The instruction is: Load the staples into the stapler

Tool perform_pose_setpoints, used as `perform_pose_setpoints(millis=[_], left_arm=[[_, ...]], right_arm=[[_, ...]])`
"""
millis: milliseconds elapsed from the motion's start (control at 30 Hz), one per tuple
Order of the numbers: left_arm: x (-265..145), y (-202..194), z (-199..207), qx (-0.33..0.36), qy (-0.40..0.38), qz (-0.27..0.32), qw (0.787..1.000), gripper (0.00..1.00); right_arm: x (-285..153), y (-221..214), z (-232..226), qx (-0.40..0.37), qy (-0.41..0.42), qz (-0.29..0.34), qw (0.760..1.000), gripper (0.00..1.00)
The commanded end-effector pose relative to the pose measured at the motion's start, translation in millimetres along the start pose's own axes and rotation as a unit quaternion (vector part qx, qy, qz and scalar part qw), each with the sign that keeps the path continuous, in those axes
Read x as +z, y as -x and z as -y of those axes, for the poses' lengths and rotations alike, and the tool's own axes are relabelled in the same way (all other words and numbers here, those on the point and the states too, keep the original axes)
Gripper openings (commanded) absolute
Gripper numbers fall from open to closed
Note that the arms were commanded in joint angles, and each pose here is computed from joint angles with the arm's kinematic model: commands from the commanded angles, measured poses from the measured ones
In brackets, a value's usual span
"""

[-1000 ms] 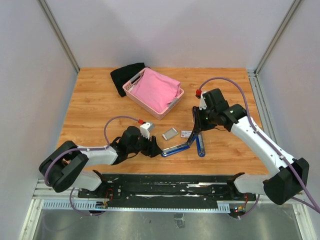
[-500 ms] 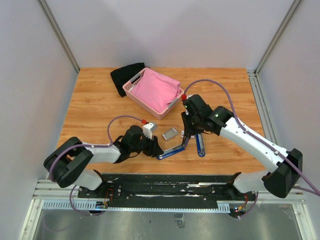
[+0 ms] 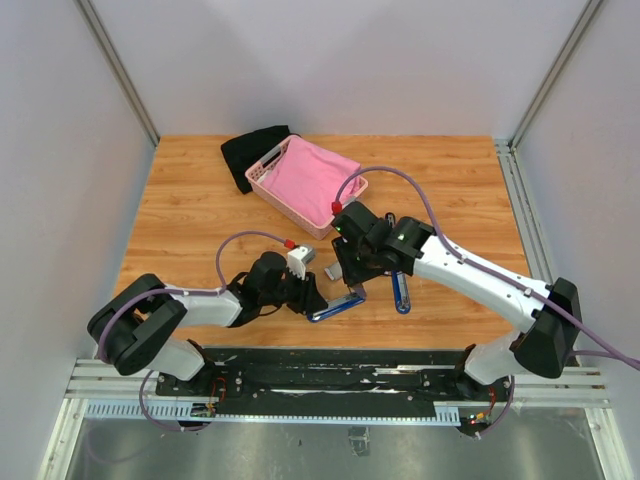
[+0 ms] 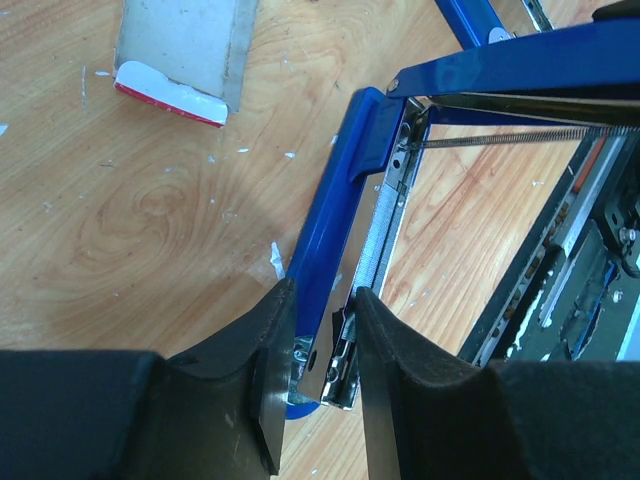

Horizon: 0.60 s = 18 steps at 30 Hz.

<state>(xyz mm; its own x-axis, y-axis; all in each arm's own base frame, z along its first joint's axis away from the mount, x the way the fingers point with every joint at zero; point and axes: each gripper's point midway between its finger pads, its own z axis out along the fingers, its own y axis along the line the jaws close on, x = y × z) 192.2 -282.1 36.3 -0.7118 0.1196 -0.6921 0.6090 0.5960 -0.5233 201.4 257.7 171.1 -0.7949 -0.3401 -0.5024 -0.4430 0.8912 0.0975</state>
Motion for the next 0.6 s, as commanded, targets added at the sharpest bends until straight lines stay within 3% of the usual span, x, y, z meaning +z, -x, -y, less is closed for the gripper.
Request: perform_pose_setpoints(millis=[0, 300, 567], left_arm=[[-2, -12, -4, 0.003, 0.008, -0.011, 1.000, 0.34], [-7, -2, -5, 0.007, 0.019, 0.013, 1.000, 0.38], [-27, 15, -9, 0.023, 0.052, 0.063, 0.996, 0.51]], right_arm=[[-3, -5, -16, 0.009, 0.029, -0.010, 0.999, 0.41], [-7, 0, -21, 0.011, 0.044, 0.001, 0.999, 0.49], [-19, 16, 0, 0.027, 0.022, 0.044, 0.998, 0.51]])
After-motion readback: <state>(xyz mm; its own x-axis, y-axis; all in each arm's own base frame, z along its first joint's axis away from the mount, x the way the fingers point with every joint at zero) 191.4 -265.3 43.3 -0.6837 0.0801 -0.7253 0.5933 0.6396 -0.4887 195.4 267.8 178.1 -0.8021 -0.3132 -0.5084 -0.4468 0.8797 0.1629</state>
